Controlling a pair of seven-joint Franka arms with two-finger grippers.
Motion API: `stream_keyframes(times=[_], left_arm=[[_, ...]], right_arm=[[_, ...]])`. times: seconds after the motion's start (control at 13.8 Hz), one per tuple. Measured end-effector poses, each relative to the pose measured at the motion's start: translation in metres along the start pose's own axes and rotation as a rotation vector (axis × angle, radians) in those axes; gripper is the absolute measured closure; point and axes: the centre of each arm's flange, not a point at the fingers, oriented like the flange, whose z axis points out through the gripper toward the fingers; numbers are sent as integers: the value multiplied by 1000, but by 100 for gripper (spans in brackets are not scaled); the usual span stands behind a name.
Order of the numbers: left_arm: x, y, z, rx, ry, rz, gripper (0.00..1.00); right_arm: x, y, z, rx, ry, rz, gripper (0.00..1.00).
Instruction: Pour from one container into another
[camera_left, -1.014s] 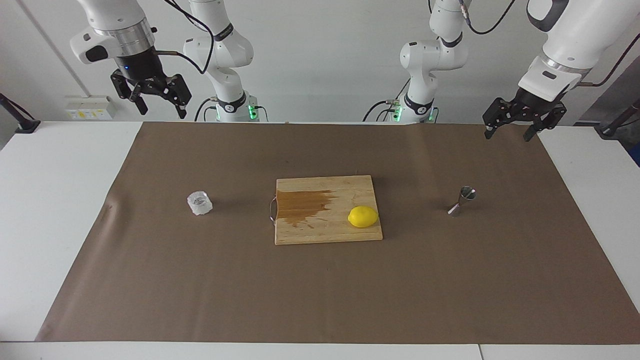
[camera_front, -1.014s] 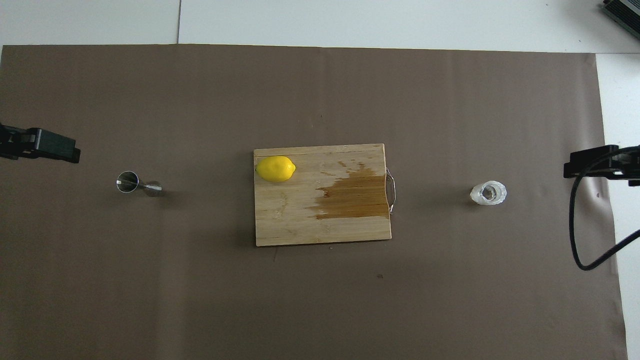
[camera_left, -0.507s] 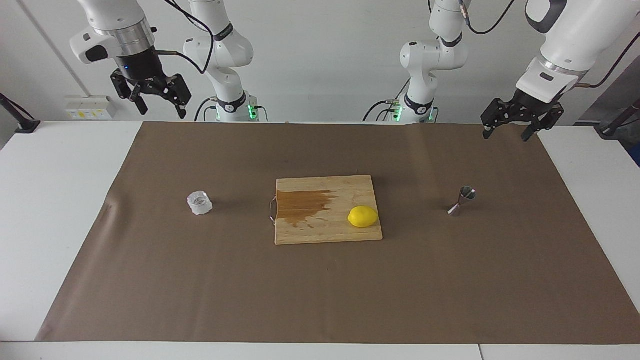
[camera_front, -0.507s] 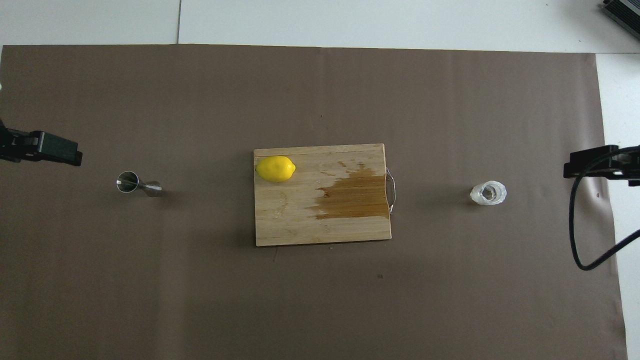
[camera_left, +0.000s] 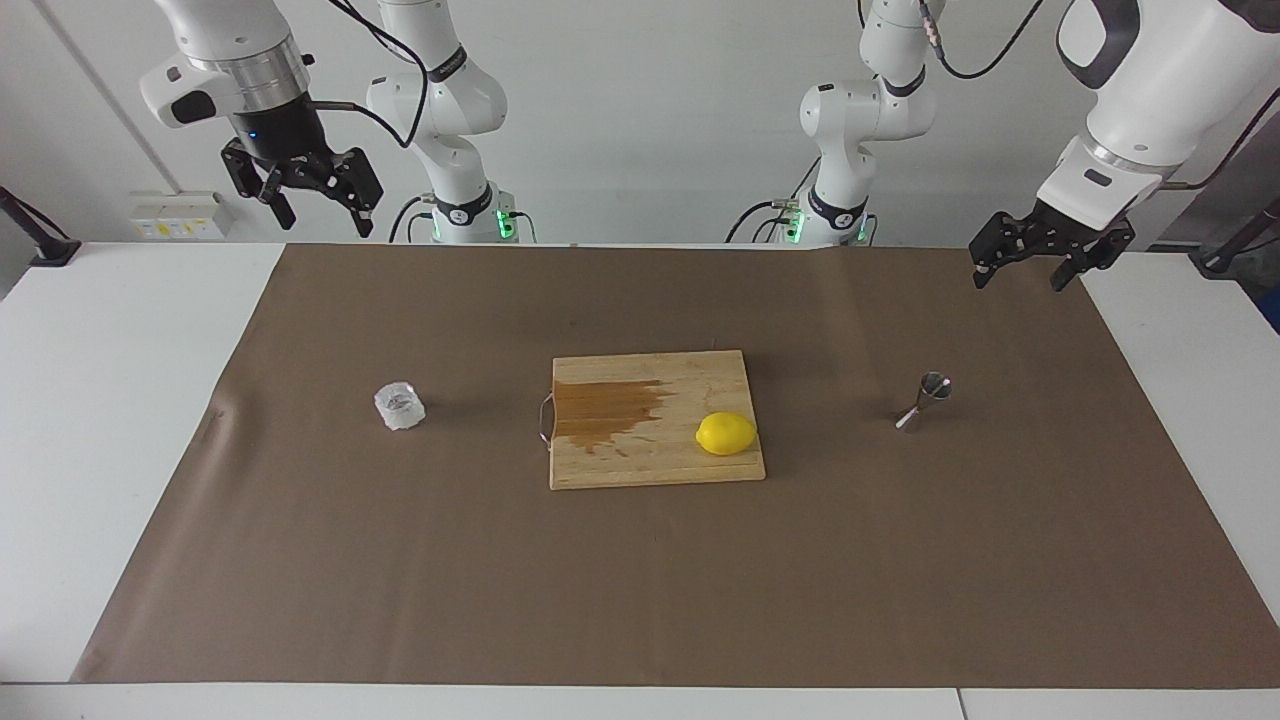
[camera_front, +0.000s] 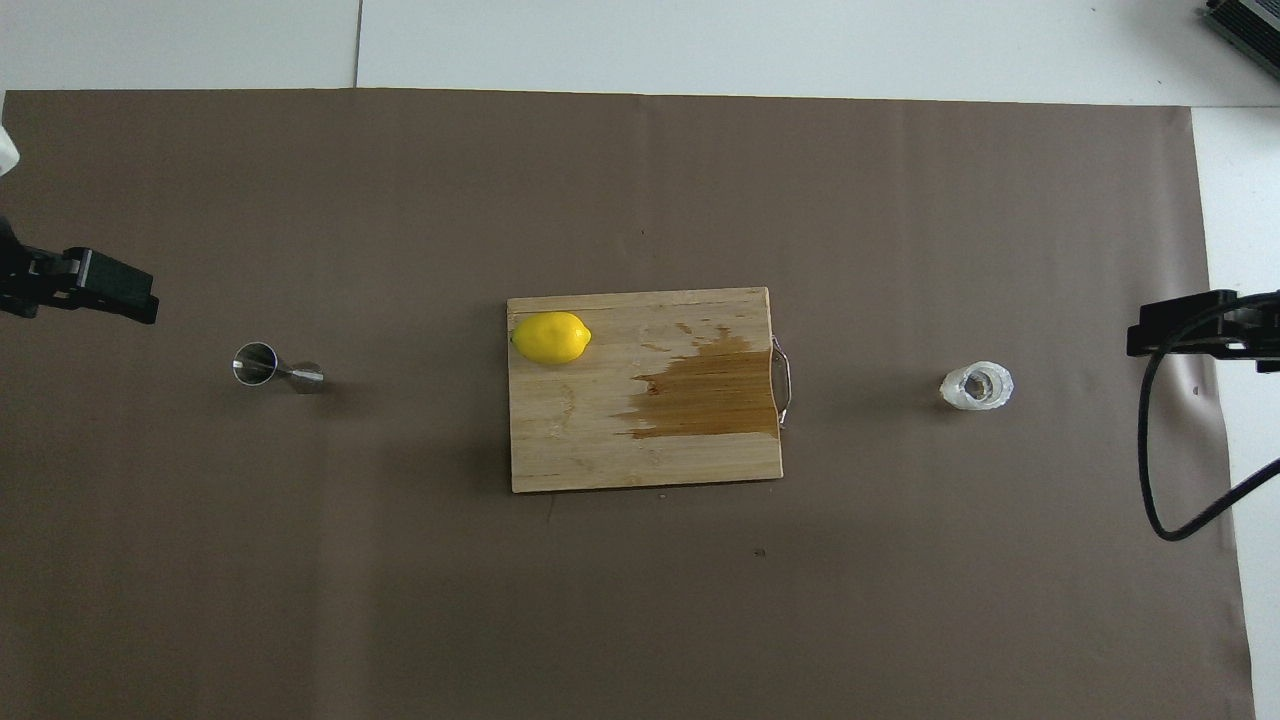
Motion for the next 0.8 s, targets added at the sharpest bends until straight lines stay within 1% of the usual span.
stream_keyframes(times=[0.22,0.29,0.43,0.51,0.65,0.8], left_arm=[[28,-25,29,-6,-39,-45,0],[33,-38,40,-32,-54,-84,0],[40,-76,64,-127,-66,-244,0],[41,-93,77,-160,-66,-327,0],[36,-108,102,-224,-74,-495,0],[20,-114,133,-375,-99,-713,0]], right_arm=[[0,0,0,0,0,0,0],[0,0,0,0,0,0,0],[0,0,0,0,0,0,0],[0,0,0,0,0,0,0],[0,0,0,0,0,0,0],[0,0,0,0,0,0,0]])
